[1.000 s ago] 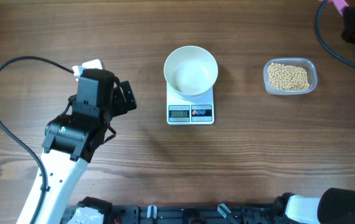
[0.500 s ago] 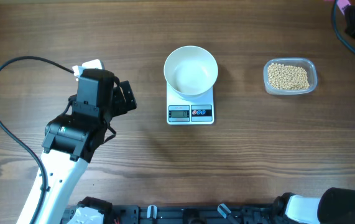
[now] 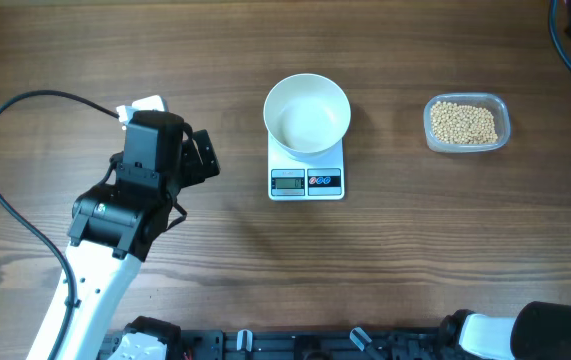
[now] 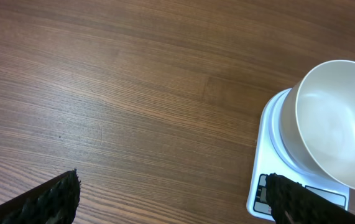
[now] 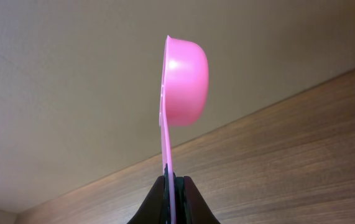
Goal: Scoop item into bowl and weigh 150g on scale
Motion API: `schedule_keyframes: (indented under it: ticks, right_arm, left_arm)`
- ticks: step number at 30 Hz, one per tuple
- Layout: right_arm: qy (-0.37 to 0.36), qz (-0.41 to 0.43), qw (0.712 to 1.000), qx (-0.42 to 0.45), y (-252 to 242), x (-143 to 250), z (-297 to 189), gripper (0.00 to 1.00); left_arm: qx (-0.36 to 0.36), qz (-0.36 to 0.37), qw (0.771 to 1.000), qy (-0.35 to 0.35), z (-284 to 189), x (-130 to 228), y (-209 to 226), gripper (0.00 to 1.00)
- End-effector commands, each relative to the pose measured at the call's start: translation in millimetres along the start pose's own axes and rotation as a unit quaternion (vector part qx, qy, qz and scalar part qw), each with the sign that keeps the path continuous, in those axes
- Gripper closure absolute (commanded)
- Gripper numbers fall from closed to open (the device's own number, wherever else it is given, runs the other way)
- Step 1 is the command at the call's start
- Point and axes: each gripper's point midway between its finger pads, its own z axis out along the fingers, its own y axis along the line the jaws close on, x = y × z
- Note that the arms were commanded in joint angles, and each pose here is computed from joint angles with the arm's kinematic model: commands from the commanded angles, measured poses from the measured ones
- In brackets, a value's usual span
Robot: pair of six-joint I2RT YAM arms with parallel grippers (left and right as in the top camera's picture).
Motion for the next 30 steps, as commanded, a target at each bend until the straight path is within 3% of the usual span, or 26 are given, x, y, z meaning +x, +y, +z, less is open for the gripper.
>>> schedule_keyframes:
  ticks: [1,15,25,30]
  right_arm:
    - [-0.011,-0.004,1.000,-0.014,11.0,-7.7,-6.7,0.96]
    - [-0.028,-0.031,0.999,-0.022,15.0,-16.2,-7.2,0.96]
    - [0.002,0.113,0.994,-0.011,9.1,-1.7,-6.6,0.96]
    - [0.039,0.105,0.994,-0.001,9.0,18.8,-4.7,0.96]
  left_arm:
    - [-0.011,0.000,1.000,-0.004,0.5,-2.2,4.8,0.00]
    - [-0.011,0.000,1.000,-0.004,0.5,-2.2,4.8,0.00]
    - [-0.011,0.000,1.000,-0.004,0.5,-2.2,4.8,0.00]
    - [-0.011,0.000,1.000,-0.004,0.5,-2.2,4.8,0.00]
